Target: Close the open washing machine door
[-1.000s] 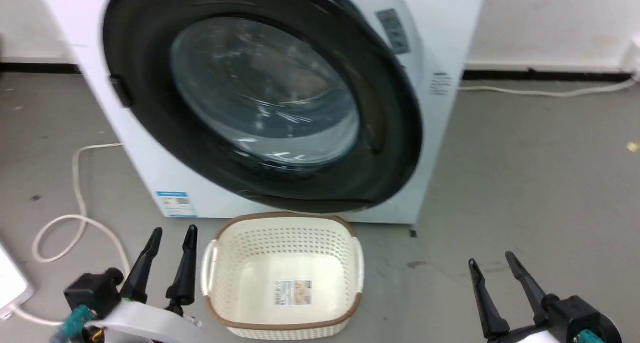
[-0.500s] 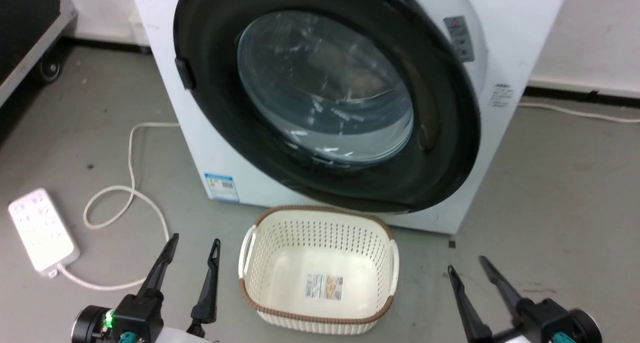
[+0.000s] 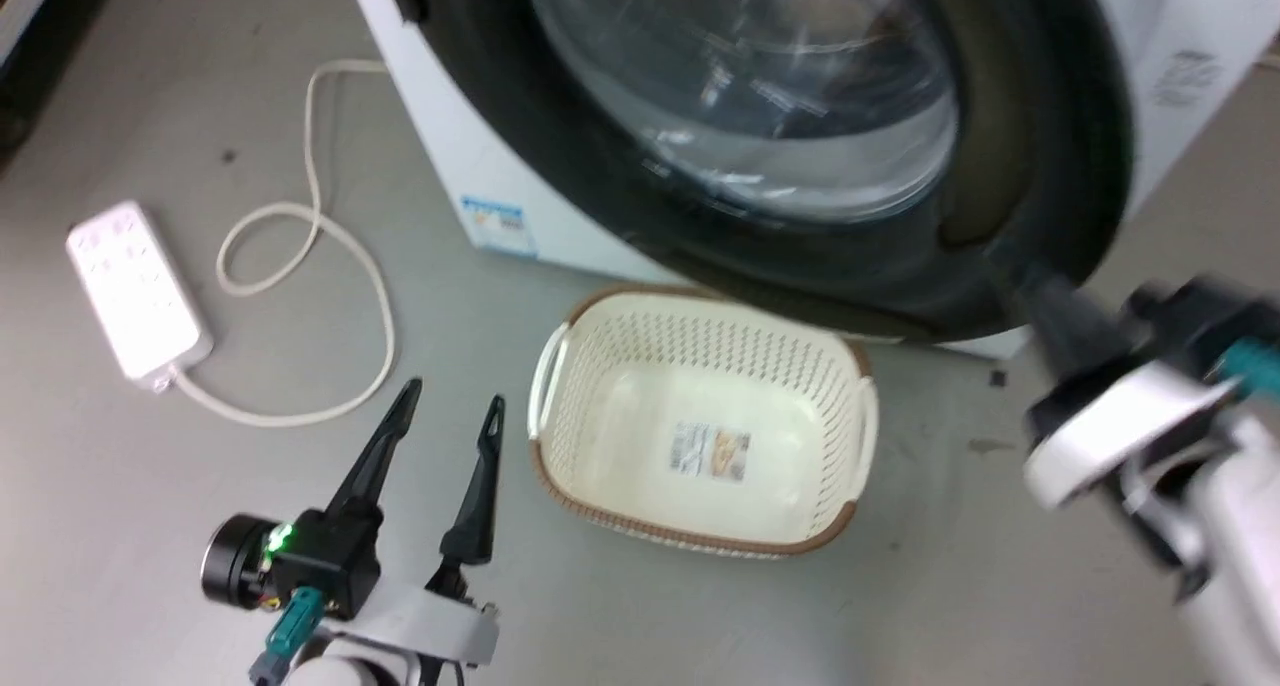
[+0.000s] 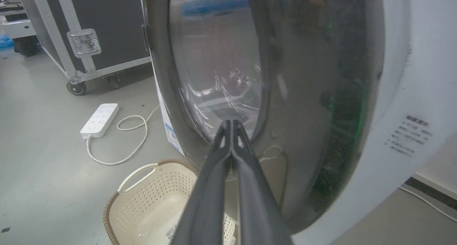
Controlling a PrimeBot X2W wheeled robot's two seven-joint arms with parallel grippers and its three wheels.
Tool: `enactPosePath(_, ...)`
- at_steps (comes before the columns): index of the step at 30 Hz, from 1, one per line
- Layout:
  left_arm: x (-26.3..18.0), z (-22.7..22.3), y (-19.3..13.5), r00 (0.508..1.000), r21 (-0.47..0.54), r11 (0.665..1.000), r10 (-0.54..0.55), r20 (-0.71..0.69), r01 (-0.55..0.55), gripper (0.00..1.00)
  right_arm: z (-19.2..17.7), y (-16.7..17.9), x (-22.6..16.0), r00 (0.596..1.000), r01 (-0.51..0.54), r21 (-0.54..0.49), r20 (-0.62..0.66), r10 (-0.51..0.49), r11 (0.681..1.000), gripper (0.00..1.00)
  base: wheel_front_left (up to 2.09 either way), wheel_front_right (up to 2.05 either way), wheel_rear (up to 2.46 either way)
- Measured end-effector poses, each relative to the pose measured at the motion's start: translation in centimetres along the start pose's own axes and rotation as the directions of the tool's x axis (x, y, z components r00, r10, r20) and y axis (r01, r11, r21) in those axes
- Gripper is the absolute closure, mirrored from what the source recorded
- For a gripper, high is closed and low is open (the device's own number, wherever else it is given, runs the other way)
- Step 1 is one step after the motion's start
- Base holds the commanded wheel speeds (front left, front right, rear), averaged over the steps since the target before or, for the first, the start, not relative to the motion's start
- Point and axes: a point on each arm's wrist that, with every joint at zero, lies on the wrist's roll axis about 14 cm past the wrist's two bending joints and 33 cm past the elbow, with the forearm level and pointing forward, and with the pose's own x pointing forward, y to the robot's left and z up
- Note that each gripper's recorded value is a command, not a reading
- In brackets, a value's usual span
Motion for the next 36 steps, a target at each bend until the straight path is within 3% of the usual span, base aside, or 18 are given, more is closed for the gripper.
enactPosePath(12, 0.7, -2.5, 1.8, 0.995, 0.007, 0.998, 0.066, -0.073, -0.066, 0.00, -2.8, -6.9, 7.0, 0.995, 0.055, 0.037, -0.088, -0.051, 0.998, 1.00, 0.00, 0.00, 0.00)
enactPosePath(19, 1.4, -2.9, 2.3, 0.994, 0.013, 0.997, 0.077, -0.081, -0.077, 0.00, -2.4, -10.8, 10.0, 0.984, 0.150, 0.071, -0.102, -0.143, 0.986, 1.00, 0.00, 0.00, 0.00)
enactPosePath(28, 1.5, -2.0, 2.3, 0.995, 0.006, 0.996, 0.084, -0.054, -0.083, 0.00, -2.3, -10.7, 10.4, 0.982, 0.161, 0.078, -0.112, -0.152, 0.984, 1.00, 0.00, 0.00, 0.00)
enactPosePath(29, 1.4, -1.8, 2.3, 0.995, 0.004, 0.997, 0.082, -0.047, -0.082, 0.00, -1.9, -10.8, 10.1, 0.982, 0.164, 0.071, -0.101, -0.157, 0.984, 0.74, 0.00, 0.00, 0.00)
enactPosePath(30, 1.4, -1.5, 2.2, 0.996, 0.002, 0.997, 0.081, -0.040, -0.081, 0.00, -1.4, -10.8, 9.8, 0.983, 0.167, 0.061, -0.085, -0.162, 0.984, 0.24, 0.00, 0.00, 0.00)
enactPosePath(31, 1.3, -1.2, 2.1, 0.996, -0.001, 0.997, 0.080, -0.032, -0.080, 0.00, -0.9, -10.7, 9.5, 0.984, 0.167, 0.050, -0.069, -0.164, 0.985, 0.00, 0.00, 0.00, 0.00)
enactPosePath(36, -0.5, 0.2, 1.6, 0.997, -0.022, 0.997, 0.075, 0.004, -0.074, 0.00, -0.5, -8.6, 4.0, 0.989, 0.144, -0.032, -0.033, -0.145, 0.989, 0.00, 0.00, 0.00, 0.00)
